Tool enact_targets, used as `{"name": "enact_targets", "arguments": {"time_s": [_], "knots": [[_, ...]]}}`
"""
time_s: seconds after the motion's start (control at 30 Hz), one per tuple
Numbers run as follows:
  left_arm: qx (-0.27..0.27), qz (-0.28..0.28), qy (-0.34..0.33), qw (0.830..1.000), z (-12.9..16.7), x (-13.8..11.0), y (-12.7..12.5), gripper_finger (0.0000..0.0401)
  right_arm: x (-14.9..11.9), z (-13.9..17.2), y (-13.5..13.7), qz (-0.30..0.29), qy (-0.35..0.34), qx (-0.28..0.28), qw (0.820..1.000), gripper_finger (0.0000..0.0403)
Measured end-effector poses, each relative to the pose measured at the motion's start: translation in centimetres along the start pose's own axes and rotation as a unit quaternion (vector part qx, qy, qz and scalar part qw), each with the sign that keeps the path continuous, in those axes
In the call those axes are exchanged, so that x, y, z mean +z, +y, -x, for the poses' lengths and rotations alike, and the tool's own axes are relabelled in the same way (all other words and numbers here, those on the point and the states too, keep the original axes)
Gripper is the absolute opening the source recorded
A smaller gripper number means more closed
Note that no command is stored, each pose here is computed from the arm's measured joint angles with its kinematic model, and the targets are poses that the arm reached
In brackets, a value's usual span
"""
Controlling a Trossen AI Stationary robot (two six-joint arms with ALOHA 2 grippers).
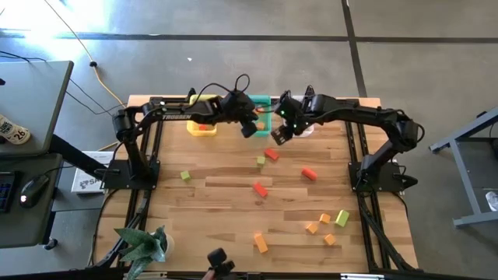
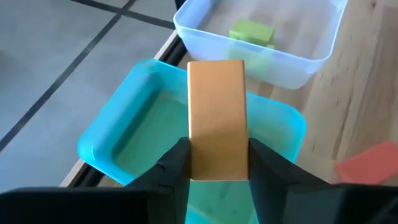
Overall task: Sort & place blocks by color
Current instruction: Put the yellow block into the green bin
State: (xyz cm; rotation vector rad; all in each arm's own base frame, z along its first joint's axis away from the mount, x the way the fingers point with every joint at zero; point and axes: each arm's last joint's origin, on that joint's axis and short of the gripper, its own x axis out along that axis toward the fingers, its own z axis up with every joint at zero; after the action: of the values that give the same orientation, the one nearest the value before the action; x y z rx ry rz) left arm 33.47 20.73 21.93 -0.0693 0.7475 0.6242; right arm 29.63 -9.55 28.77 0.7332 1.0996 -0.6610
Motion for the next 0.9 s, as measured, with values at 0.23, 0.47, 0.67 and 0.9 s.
{"name": "enact_targets", "arguments": {"time_s": [0.23,0.47,0.67,0.9], "knots": [[-0.001,-0.030,-0.001,1.000,0.0,0.0,-0.1,0.0204,-4.1,-1.9,1.5,-0.055,0.087,-0.020,0.995,0.0144],[-0.014,-0.046,0.000,0.999,0.1,0.0,-0.9,0.0222,-8.1,-2.3,3.8,-0.114,0.116,-0.052,0.985,0.0144],[-0.063,-0.039,0.014,0.997,0.5,-0.2,-2.0,0.0224,-11.8,-1.7,6.0,-0.147,0.108,-0.076,0.980,0.0144],[-0.105,-0.047,0.033,0.993,0.9,-0.6,-3.9,0.0224,-16.6,-0.6,7.2,-0.156,0.121,-0.129,0.972,0.0144]]}}
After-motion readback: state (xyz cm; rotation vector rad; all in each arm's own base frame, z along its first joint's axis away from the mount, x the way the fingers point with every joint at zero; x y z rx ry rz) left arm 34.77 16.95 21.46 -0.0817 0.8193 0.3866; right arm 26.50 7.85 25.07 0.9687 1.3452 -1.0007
